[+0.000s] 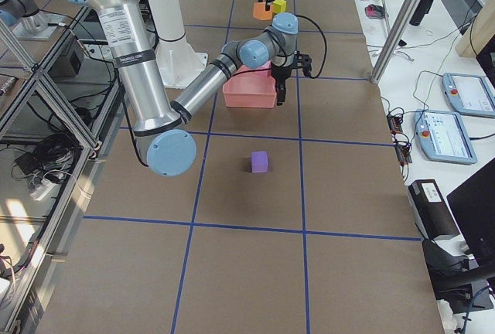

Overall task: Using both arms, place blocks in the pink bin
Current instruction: 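Lift the orange cube with left gripper while right withdraws toward purple cube, then drop the orange cube into the bin with left gripper while right grasps purple cube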

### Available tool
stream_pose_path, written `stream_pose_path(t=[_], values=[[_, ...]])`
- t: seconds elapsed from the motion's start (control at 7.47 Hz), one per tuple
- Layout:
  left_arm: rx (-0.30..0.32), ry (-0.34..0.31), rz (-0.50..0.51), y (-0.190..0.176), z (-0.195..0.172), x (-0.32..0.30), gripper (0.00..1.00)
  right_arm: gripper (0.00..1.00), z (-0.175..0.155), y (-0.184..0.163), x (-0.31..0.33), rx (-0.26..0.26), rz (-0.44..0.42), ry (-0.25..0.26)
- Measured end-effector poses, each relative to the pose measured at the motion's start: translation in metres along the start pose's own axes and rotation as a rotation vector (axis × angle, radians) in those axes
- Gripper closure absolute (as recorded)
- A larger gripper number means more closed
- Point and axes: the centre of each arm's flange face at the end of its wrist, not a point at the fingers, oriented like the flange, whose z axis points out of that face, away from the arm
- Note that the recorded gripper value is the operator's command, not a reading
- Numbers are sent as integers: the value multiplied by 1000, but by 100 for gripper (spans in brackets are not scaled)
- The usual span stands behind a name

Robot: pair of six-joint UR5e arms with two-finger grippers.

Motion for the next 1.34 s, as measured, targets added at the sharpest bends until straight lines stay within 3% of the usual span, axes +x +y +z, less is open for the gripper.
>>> stream_pose_path(t=[0.4, 0.67, 0.94, 1.34], values=[[46, -27, 36, 75, 55, 33, 100, 0, 27, 3, 97, -56, -56, 79], [69, -49, 55, 96, 81, 32, 100, 0, 66, 1, 137, -76, -42, 89], [77, -63, 58, 100, 92, 31, 100, 0, 89, 1, 151, -80, -37, 41], [91, -71, 64, 101, 100, 32, 100, 0, 104, 11, 139, -138, -45, -37]])
